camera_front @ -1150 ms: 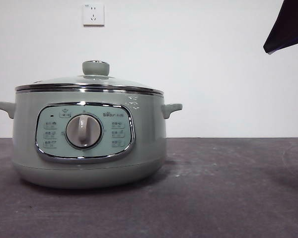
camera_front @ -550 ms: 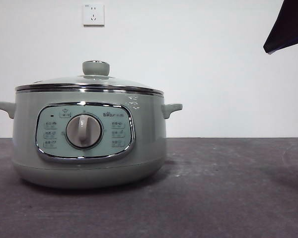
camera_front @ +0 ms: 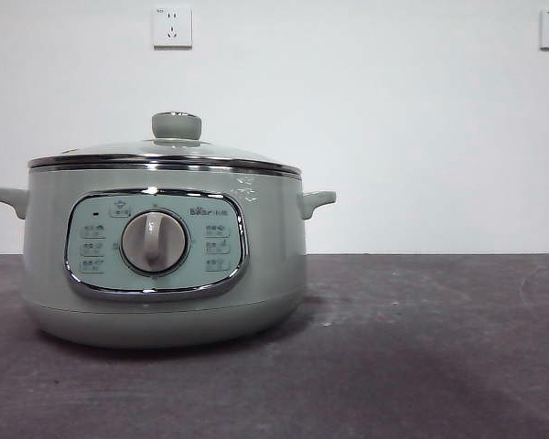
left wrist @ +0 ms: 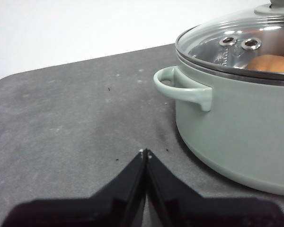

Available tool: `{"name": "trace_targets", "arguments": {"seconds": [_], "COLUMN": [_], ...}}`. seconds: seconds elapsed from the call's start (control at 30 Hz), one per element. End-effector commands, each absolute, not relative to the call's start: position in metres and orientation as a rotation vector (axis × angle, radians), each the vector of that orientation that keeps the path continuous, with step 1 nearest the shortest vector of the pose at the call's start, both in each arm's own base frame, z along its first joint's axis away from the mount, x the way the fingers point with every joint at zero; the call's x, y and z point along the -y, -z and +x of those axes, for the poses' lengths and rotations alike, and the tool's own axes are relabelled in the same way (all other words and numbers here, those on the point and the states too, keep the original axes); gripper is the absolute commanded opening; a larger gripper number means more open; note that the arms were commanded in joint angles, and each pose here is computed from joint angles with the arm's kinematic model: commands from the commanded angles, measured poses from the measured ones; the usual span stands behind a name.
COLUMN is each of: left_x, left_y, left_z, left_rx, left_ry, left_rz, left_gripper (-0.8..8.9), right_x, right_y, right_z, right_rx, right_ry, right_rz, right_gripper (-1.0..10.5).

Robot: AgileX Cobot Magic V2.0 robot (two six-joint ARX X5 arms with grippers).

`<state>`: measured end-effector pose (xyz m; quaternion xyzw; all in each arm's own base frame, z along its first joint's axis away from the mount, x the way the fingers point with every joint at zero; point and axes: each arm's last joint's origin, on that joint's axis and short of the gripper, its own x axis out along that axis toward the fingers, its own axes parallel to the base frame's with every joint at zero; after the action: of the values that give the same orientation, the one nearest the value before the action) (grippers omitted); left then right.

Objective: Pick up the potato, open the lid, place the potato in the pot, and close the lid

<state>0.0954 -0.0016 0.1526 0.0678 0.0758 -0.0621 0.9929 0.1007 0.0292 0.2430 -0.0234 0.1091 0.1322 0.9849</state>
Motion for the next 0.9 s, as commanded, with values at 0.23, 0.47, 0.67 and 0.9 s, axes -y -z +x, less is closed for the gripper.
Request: {"name": "trace_targets", "arguments": {"seconds": [0.23,0.47,0.67,0.9], "left_x": [0.001,0.001,0.001,0.001], "left_y": [-0.148,-0.148,-0.148,-0.148], "left_z": [0.096,0.096,0.096,0.096], "left_rx": [-0.162,-0.162,-0.162,-0.162], "left_ry": [0.118,0.118,0.118,0.118], "left_rz": [0.14,0.14,0.14,0.14], "left_gripper": [-0.03,-0.03,-0.03,-0.03], "right_x": [-0.015,-0.015,-0.015,-0.015], "right_y": [-0.182,-0.161,-0.148,-0.148], "right_z": [0.093,0.094,0.095,0.095], "right_rx": [-0.101,-0.12,-0.176,-0.182], "right_ry": [-0.16,-0.16,-0.155,-0.151], "right_rz": [-0.036,-0.022,0.011,0.044], "right_gripper": [0.0,0.0,0.0,0.0]}}
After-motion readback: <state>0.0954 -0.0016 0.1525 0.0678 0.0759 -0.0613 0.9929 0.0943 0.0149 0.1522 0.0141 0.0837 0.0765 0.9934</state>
